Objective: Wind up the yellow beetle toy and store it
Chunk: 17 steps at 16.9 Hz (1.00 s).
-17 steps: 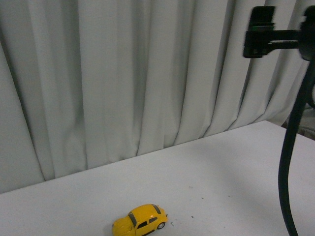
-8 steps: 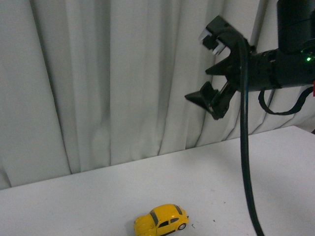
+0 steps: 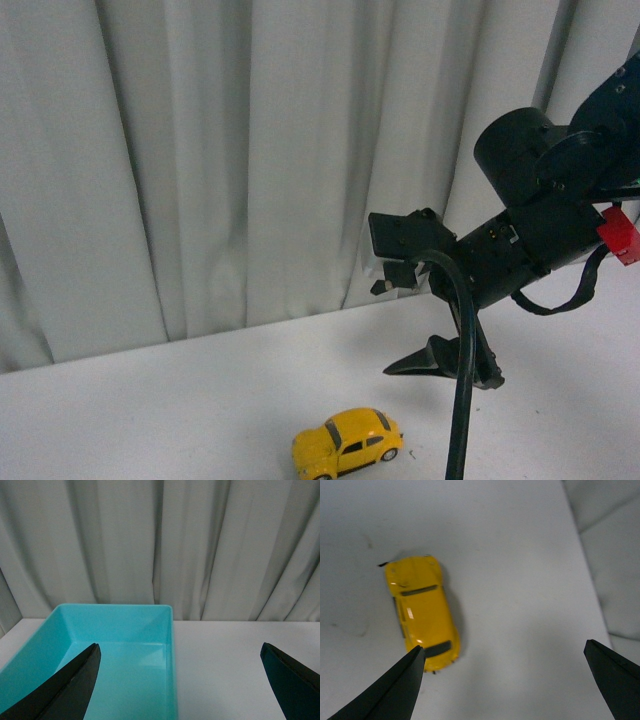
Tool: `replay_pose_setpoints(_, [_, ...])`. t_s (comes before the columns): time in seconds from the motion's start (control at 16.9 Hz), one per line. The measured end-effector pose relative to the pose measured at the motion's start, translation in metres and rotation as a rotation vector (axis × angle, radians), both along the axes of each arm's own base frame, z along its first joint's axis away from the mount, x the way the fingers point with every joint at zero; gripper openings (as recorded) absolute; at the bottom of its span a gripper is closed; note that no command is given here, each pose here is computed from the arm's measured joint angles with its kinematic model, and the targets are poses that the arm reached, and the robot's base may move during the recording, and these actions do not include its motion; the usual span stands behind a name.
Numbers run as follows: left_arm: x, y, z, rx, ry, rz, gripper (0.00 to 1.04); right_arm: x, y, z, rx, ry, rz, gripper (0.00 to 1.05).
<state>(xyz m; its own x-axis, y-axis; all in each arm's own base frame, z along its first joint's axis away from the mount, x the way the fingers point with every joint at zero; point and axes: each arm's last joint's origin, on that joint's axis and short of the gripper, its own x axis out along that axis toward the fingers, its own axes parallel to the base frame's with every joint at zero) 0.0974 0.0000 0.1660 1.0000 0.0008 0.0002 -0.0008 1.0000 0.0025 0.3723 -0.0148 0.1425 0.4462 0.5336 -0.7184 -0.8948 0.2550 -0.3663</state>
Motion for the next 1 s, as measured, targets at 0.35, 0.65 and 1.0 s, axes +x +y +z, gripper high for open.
replay_pose_setpoints(0.35, [0.0, 0.0, 0.0, 0.0, 0.0, 0.0, 0.98, 0.015, 0.034, -0.033, -0.094, 0.051, 0.251, 0.98])
replay_pose_setpoints(0.65, [0.0, 0.0, 0.0, 0.0, -0.001, 0.0, 0.98, 0.021, 0.044, -0.052, -0.104, 0.158, 0.309, 0.98])
replay_pose_setpoints(1.0, [0.0, 0.0, 0.0, 0.0, 0.0, 0.0, 0.98, 0.016, 0.046, -0.072, -0.203, 0.208, 0.396, 0.98])
